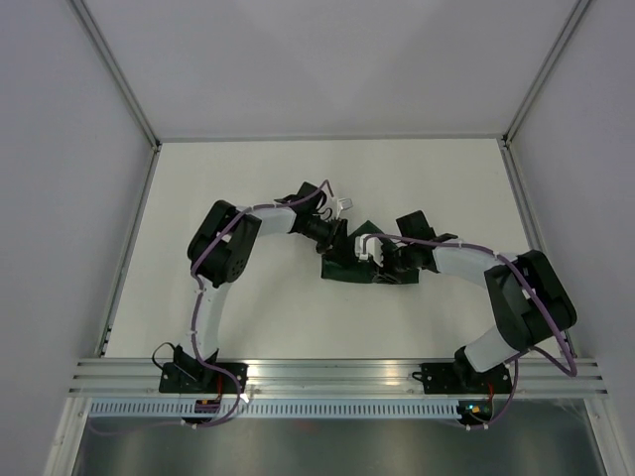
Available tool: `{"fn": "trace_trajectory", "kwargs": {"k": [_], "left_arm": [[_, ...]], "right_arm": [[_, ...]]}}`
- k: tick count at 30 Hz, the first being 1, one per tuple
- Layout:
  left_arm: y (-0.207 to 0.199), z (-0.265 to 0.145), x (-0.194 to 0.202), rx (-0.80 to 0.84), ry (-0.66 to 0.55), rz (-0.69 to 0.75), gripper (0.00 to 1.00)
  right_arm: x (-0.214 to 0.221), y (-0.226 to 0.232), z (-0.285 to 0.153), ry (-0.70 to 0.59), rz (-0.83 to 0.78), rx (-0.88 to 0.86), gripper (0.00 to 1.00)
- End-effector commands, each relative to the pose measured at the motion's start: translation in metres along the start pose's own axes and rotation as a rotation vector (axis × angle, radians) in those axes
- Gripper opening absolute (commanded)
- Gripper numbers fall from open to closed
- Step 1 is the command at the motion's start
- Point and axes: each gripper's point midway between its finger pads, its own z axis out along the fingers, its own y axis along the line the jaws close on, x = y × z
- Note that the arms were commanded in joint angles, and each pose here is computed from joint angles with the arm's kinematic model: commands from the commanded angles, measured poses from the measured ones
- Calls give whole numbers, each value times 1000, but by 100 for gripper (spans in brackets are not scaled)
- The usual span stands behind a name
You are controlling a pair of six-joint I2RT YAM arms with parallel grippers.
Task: Fold the napkin, place the utensils inside, and roll it up
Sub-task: Roll the napkin at the center of the board.
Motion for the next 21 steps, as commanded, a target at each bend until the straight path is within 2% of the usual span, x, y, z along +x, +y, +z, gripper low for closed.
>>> {"fn": "trace_trajectory", "kwargs": {"k": [1, 6, 7, 9, 11, 15, 19, 21], "left_arm": [[-12, -31, -32, -47, -171, -23, 38], [-26, -68, -58, -92, -391, 59, 37], [-19, -71, -52, -108, -416, 53, 37], [-23, -84, -65, -132, -528, 106, 38], [-27, -94, -59, -153, -587, 134, 40], [-38, -120, -67, -194, -780, 237, 45], [-43, -133, -53, -256, -877, 334, 46], [-49, -142, -53, -330, -924, 427, 46]], "right_arm": [[26, 33, 0, 60, 116, -165, 10], [27, 31, -1, 59, 170, -238, 10], [28, 31, -1, 52, 185, -249, 9], [25, 28, -3, 50, 206, -272, 9], [26, 23, -2, 41, 224, -292, 9], [34, 27, -2, 49, 289, -362, 9], [40, 27, -1, 59, 340, -403, 9], [42, 28, 0, 59, 366, -435, 9]]}}
